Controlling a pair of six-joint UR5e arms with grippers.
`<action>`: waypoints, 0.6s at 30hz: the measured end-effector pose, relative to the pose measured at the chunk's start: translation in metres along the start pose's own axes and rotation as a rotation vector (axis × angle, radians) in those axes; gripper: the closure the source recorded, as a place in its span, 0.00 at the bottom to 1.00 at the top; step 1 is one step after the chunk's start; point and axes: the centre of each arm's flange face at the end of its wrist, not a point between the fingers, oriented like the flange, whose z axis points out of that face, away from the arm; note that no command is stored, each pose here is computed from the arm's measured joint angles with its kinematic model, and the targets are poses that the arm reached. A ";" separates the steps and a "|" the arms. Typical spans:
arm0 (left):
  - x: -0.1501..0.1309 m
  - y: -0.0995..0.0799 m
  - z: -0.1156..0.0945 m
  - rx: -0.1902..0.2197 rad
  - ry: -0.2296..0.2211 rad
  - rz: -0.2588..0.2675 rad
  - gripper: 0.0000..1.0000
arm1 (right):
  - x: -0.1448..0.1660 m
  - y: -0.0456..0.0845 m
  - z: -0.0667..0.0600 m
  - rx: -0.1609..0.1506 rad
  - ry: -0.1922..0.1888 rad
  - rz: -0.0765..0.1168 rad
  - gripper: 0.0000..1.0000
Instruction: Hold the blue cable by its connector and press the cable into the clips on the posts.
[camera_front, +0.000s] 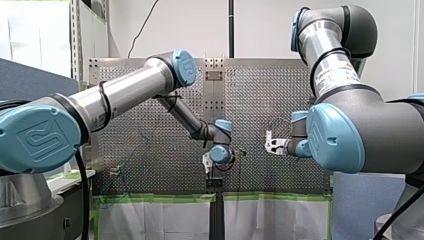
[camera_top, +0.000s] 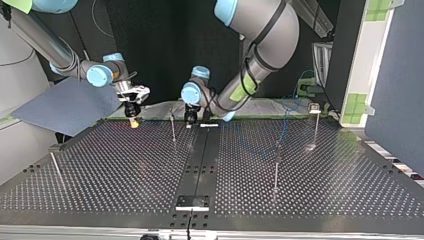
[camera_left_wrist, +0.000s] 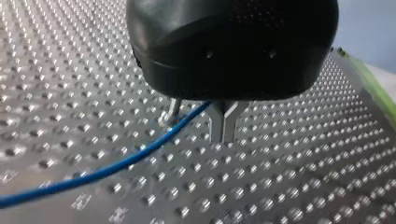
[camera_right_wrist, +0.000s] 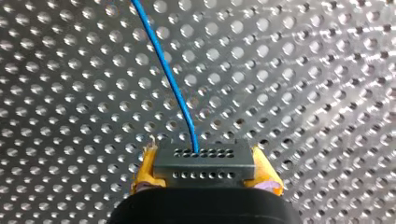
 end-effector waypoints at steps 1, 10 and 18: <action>-0.003 0.000 0.002 -0.001 0.000 0.002 0.98 | 0.001 0.001 0.001 -0.005 0.008 0.004 1.00; -0.031 -0.003 0.018 0.005 -0.031 0.001 0.98 | 0.002 0.011 0.002 -0.023 0.024 0.019 1.00; -0.033 -0.005 0.018 0.005 -0.035 0.004 0.98 | -0.019 0.015 0.007 -0.029 -0.028 0.029 1.00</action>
